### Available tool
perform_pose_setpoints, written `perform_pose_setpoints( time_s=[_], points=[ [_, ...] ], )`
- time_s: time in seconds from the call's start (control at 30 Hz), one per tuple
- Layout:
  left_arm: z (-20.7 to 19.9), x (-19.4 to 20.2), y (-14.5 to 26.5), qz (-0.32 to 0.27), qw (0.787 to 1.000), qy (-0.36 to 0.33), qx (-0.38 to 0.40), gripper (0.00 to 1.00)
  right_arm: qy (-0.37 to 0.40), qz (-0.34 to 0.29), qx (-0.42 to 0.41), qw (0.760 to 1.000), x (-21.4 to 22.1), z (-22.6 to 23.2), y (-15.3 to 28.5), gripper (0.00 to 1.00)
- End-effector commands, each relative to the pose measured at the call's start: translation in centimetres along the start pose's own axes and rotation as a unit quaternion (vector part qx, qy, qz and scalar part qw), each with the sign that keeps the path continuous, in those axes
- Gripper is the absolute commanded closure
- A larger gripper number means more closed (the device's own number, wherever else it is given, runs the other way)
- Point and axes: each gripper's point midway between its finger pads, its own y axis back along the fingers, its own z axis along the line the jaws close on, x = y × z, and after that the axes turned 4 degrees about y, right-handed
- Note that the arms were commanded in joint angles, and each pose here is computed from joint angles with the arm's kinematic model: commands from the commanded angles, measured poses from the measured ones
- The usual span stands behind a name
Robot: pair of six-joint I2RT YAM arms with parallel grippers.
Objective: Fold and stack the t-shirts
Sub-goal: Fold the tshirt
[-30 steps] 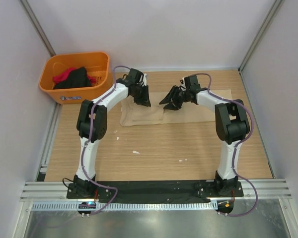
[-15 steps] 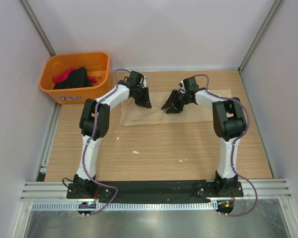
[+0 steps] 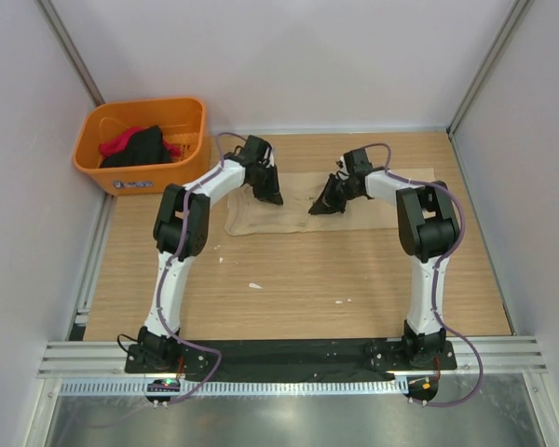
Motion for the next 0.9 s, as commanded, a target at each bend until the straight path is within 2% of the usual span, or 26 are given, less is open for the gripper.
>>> perform_pose_setpoints(
  time_s=[0.0,0.13,0.2,0.23,0.33,0.4,0.57,0.7,0.87],
  points=[
    [1.1,-1.1,-0.4,-0.013,1.0,0.002,-0.02,0.85,0.025,-0.018,0.023,0.999,-0.4,-0.5,2.0,0.98],
    [0.8,-1.4,0.1,-0.019,1.0,-0.004,-0.021,0.85,0.024,-0.012,0.016,1.0,0.1,-0.6,2.0,0.98],
    [0.3,-1.8,0.7,-0.023,1.0,-0.009,-0.015,0.85,0.033,-0.015,0.016,0.999,-0.1,-0.4,2.3,0.82],
    [-0.3,-2.2,1.4,-0.029,0.999,-0.011,-0.01,0.82,0.034,-0.019,0.019,0.999,-0.3,-0.3,2.5,0.7],
    [-1.6,-3.0,3.6,-0.044,0.999,-0.017,0.0,0.72,0.05,-0.024,0.035,0.998,-0.9,0.4,3.8,0.63],
    [-2.4,-3.2,4.8,-0.05,0.999,-0.019,0.008,0.69,0.072,-0.031,0.041,0.996,-1.7,1.2,4.7,0.61],
    [-3.6,-2.8,8.1,-0.066,0.997,-0.023,0.023,0.69,0.09,-0.029,0.029,0.995,-1.1,3.5,5.8,0.6],
    [-2.0,-0.8,8.0,-0.055,0.998,-0.012,0.005,0.73,0.09,-0.021,-0.001,0.996,0.1,5.3,3.8,0.6],
    [-0.8,0.1,8.7,-0.062,0.998,0.005,-0.021,0.73,0.066,0.001,-0.006,0.998,1.2,4.8,0.6,0.6]
  ],
)
